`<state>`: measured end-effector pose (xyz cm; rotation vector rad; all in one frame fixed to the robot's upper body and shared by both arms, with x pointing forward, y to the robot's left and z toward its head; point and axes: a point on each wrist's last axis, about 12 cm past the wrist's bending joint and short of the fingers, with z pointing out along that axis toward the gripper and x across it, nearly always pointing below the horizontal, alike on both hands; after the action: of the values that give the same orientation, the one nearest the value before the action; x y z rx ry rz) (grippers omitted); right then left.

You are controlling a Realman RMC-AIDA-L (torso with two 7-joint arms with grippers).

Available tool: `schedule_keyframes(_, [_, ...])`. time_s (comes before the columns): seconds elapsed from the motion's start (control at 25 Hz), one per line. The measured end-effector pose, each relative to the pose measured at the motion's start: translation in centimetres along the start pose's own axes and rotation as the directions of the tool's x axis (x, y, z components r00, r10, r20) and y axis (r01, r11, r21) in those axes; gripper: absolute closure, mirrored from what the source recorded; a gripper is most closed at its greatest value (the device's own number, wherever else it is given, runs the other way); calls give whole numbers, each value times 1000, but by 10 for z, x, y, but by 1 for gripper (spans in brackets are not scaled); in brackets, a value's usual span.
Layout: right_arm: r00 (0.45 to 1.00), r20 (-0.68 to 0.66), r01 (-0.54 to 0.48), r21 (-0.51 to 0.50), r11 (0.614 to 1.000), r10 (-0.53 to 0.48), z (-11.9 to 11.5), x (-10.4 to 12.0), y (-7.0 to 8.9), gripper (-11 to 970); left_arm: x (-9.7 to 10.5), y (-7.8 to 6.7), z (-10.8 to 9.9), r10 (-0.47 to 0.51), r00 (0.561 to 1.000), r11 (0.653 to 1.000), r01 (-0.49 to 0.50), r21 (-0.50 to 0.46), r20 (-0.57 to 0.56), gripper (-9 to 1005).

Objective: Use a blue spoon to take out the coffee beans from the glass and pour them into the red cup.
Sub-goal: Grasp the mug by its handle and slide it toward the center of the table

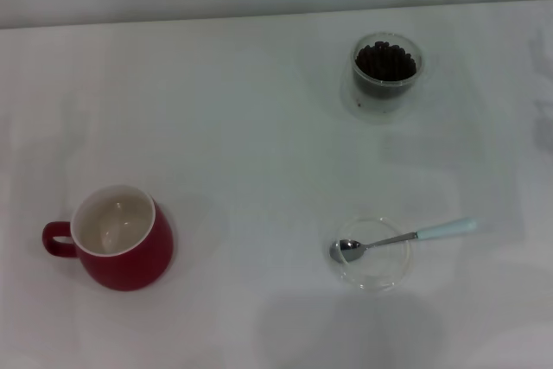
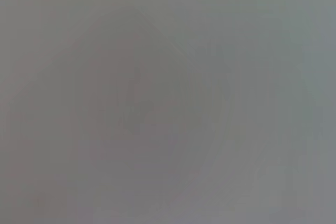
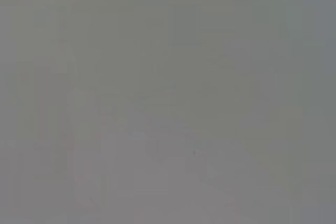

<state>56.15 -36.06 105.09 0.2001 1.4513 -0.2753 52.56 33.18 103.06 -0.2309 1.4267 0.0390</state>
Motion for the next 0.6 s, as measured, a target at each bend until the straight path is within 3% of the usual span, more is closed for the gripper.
schedule_keyframes(0.6, [1000, -9, 3, 9, 1000, -3, -6, 3, -5, 160, 0, -2, 0, 0, 1000, 1000, 0, 5, -1, 105])
